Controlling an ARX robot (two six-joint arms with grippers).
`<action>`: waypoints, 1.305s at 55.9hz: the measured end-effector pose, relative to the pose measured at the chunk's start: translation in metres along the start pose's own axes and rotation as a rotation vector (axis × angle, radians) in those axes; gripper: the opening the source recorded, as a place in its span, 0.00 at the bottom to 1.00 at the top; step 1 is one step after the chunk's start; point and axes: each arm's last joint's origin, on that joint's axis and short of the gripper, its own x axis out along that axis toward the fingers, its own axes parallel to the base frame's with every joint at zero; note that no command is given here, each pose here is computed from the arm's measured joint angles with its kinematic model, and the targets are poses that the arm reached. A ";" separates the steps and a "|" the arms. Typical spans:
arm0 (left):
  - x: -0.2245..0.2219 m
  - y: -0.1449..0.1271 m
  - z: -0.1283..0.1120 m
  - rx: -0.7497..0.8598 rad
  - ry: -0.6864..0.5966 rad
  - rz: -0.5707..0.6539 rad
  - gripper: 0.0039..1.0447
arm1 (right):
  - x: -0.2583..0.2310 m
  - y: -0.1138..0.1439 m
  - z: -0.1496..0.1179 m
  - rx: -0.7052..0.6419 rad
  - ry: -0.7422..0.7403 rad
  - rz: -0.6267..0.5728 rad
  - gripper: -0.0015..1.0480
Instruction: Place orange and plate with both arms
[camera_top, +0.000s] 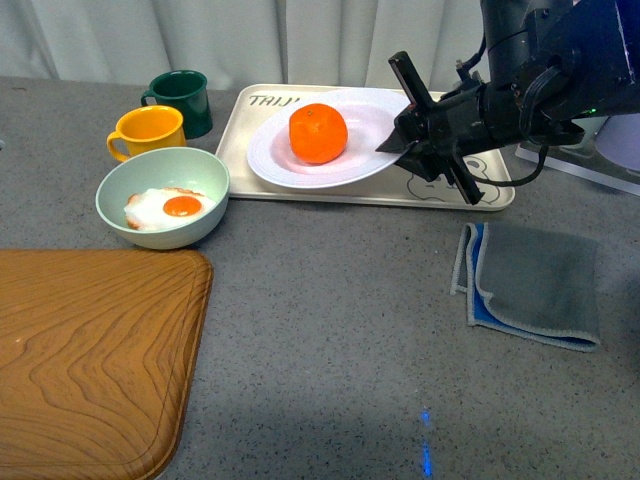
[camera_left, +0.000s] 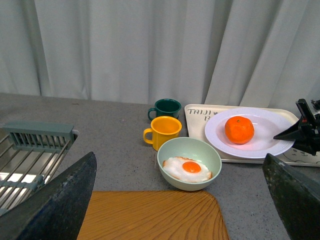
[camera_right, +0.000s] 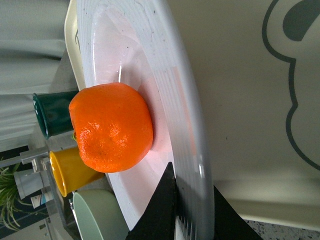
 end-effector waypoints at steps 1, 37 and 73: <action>0.000 0.000 0.000 0.000 0.000 0.000 0.94 | 0.000 0.000 0.000 -0.001 -0.001 -0.001 0.08; 0.000 0.000 0.000 0.000 0.000 0.000 0.94 | -0.045 0.010 -0.003 -0.288 -0.158 -0.102 0.90; 0.000 0.000 0.000 0.000 0.000 0.000 0.94 | -0.198 -0.030 -0.077 -0.987 -1.028 -0.224 0.12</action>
